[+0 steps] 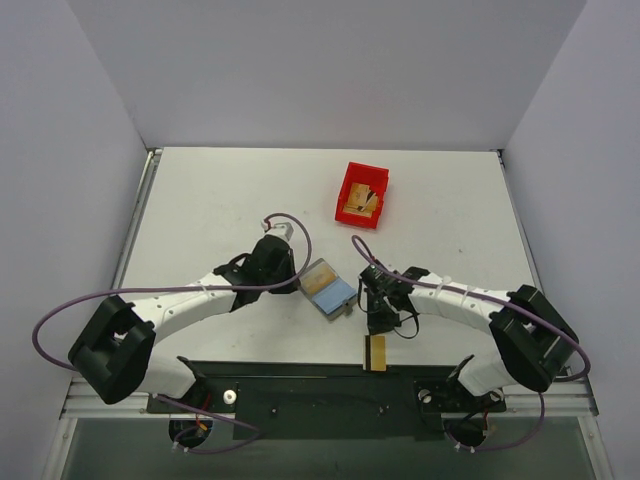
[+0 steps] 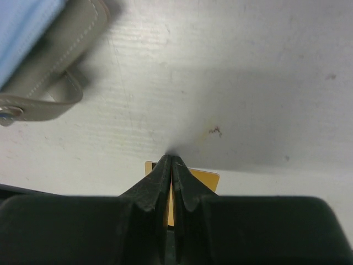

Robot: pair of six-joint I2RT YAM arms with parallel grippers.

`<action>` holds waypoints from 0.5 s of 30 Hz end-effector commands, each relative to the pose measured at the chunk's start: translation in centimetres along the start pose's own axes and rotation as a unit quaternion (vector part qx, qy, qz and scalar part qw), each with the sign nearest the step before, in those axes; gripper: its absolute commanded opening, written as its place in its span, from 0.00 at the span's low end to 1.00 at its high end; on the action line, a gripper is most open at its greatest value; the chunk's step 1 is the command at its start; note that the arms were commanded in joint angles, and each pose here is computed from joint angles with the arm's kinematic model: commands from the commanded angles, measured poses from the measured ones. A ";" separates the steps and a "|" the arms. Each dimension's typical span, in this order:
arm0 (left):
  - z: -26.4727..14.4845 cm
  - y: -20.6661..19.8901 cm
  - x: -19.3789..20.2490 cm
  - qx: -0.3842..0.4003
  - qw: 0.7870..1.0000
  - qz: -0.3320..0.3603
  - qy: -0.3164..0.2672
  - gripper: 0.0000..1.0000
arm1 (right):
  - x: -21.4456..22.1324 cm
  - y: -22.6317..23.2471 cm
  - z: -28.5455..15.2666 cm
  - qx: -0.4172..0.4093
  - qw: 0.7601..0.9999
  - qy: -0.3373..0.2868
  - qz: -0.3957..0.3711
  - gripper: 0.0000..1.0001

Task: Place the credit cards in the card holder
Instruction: Move the credit card to the corner of the board.

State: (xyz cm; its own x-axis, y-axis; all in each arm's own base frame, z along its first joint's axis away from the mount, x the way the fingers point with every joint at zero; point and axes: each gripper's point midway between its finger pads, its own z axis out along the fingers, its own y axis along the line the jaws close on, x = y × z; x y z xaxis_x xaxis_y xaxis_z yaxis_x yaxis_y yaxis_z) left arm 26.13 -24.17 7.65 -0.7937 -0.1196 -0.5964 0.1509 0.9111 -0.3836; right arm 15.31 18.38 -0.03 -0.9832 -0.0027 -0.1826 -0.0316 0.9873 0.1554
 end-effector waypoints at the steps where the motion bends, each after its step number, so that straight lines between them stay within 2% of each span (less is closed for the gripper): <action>1: -0.2 -1.1 -0.4 0.013 1.000 -0.002 -0.015 0.00 | 5.1 -4.5 -0.1 0.085 0.994 0.069 0.004 0.01; 5: -0.3 -1.4 -0.2 0.015 1.000 0.000 -0.015 0.00 | 4.9 -4.5 -0.5 0.084 0.995 0.054 0.004 0.01; 8: -0.4 -1.9 -0.3 0.021 1.000 0.002 -0.017 0.00 | 2.5 -5.0 -1.3 0.101 0.995 -0.009 0.005 0.03; 11: -0.8 -3.5 -0.5 0.042 0.999 0.025 -0.022 0.00 | 0.5 -4.3 -3.7 0.073 0.994 -0.074 0.021 0.13; 15: -1.4 -7.4 0.3 0.102 0.991 0.086 -0.024 0.00 | 0.6 -4.0 -5.2 0.026 0.993 -0.109 0.046 0.26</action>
State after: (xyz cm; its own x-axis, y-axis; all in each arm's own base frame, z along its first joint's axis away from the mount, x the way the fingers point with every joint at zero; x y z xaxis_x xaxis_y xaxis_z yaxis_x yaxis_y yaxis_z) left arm 24.18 -26.11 7.58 -0.7941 -0.0479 -0.6059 0.2302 0.8989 -0.3728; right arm 14.31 15.45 2.75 -0.9502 0.0518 -0.3074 0.0157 0.9928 0.1189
